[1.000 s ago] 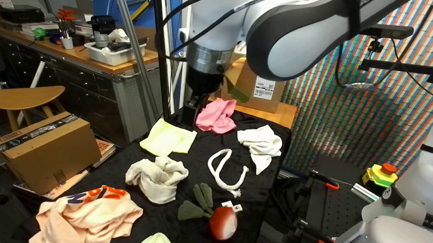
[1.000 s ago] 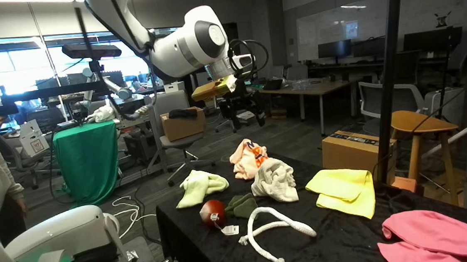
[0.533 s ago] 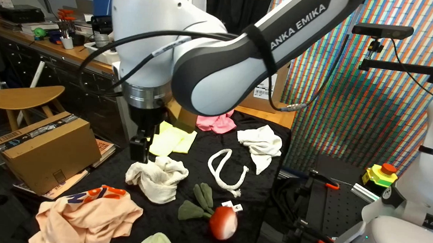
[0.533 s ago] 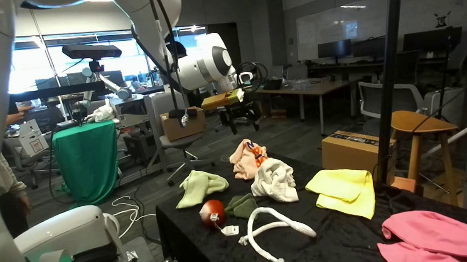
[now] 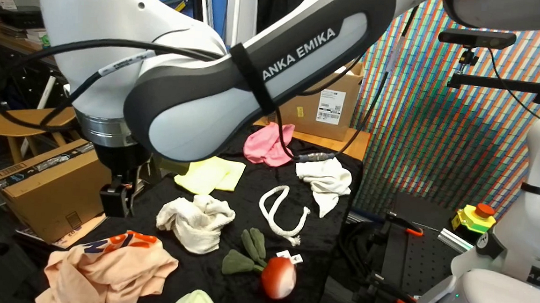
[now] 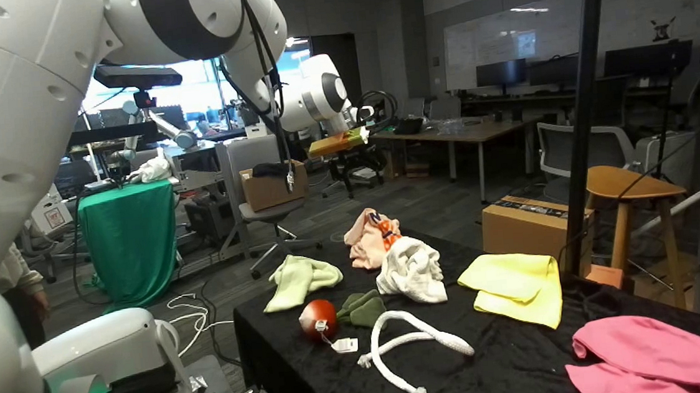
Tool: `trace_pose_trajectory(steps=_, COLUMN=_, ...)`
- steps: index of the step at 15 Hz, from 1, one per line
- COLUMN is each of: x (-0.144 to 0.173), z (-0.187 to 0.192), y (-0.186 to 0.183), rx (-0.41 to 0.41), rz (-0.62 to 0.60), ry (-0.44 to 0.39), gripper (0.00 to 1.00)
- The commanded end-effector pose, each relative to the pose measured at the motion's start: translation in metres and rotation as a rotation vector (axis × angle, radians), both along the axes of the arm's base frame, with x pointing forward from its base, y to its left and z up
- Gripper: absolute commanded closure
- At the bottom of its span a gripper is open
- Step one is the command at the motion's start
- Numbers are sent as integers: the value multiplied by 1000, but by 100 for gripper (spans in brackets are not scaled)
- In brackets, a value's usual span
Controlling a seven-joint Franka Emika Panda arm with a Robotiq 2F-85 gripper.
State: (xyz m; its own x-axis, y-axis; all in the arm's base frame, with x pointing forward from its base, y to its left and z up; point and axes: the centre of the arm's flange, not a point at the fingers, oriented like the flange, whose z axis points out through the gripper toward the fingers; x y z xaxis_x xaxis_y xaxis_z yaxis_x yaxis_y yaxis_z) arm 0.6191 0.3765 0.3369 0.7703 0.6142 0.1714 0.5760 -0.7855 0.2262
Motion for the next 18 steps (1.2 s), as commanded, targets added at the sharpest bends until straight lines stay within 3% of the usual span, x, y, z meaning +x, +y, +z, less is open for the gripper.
trace_pose_trajectory(steps=1, x=28, z=-27, y=27, rx=48, rz=34, ry=-68, gripper=0)
trace_pose_trajectory(steps=7, x=32, z=-88, y=39, rx=123, rz=66, ry=-127, gripper=0)
trace_pose_trajectory(steps=18, x=57, z=-151, y=35, rx=188, rz=-40, ry=-65, gripper=0)
